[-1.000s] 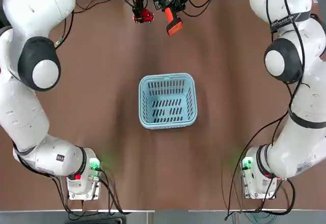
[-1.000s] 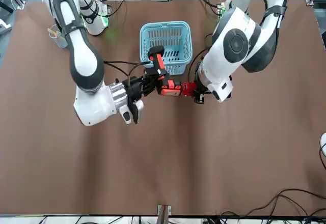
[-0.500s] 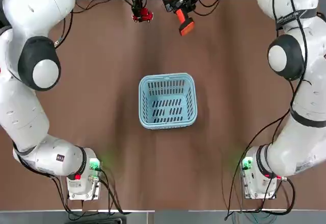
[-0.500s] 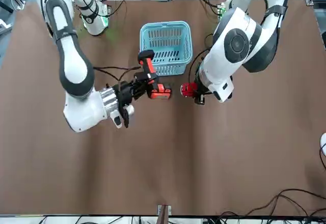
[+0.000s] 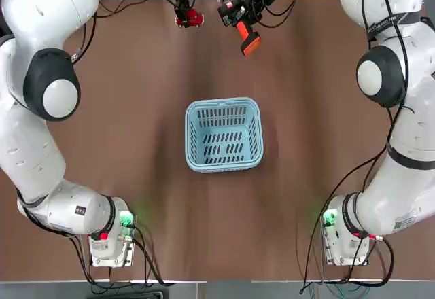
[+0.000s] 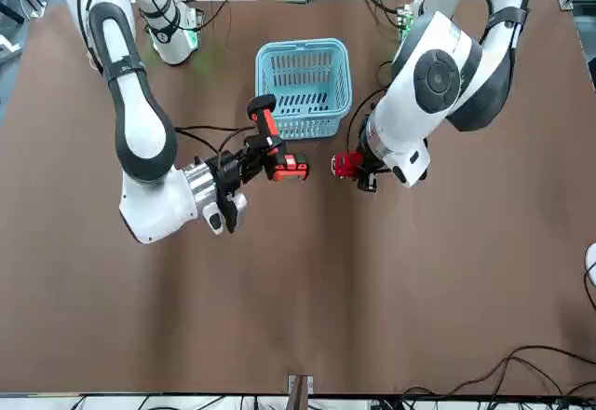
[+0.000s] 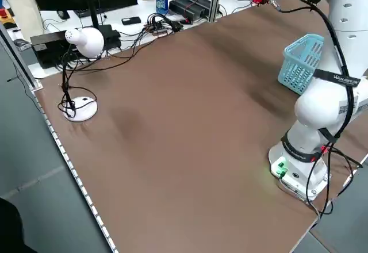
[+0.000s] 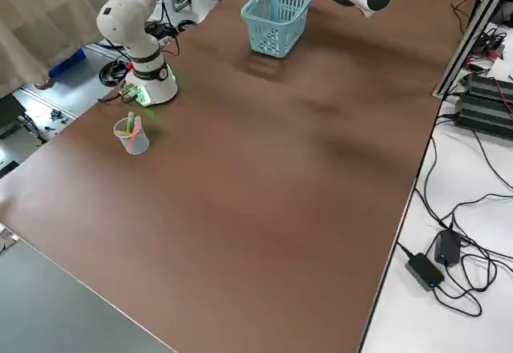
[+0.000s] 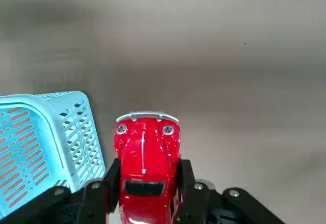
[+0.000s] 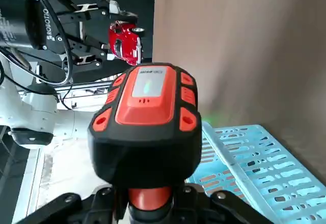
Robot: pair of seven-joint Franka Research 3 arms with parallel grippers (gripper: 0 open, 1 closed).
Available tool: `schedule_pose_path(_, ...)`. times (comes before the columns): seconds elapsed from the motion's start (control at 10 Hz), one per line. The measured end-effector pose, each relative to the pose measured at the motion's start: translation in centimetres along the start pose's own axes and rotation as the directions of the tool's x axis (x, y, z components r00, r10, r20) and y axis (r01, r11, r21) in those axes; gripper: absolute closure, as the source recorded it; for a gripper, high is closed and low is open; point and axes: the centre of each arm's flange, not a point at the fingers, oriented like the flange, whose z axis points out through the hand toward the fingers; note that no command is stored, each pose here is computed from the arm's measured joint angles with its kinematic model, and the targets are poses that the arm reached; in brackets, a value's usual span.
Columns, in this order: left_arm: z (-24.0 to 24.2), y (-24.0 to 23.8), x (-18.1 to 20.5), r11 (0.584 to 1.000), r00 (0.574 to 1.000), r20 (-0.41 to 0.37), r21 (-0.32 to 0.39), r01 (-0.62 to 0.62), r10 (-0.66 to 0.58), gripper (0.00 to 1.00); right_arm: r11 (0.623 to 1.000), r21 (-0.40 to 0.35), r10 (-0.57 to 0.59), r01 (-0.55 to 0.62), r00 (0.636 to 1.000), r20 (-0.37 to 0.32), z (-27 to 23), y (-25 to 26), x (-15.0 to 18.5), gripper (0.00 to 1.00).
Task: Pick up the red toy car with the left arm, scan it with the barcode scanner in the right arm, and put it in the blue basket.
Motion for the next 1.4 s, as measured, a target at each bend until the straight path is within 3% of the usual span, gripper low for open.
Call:
schedule_pose_path(0.4, 0.0, 0.0, 0.0, 1.000, 1.000, 0.000, 0.000, 0.000, 0.000, 0.51, 1.000, -0.017, -0.012, 0.011, 0.999, -0.035, 2.2, -0.6, 0.9, 0.63)
schedule_pose_path(1.4, 0.0, 0.0, 0.1, 1.000, 1.000, 0.000, 0.000, 0.001, -0.001, 0.51, 1.000, 0.019, -0.014, 0.014, 1.000, -0.025, 2.6, -1.1, 0.9, 0.63)
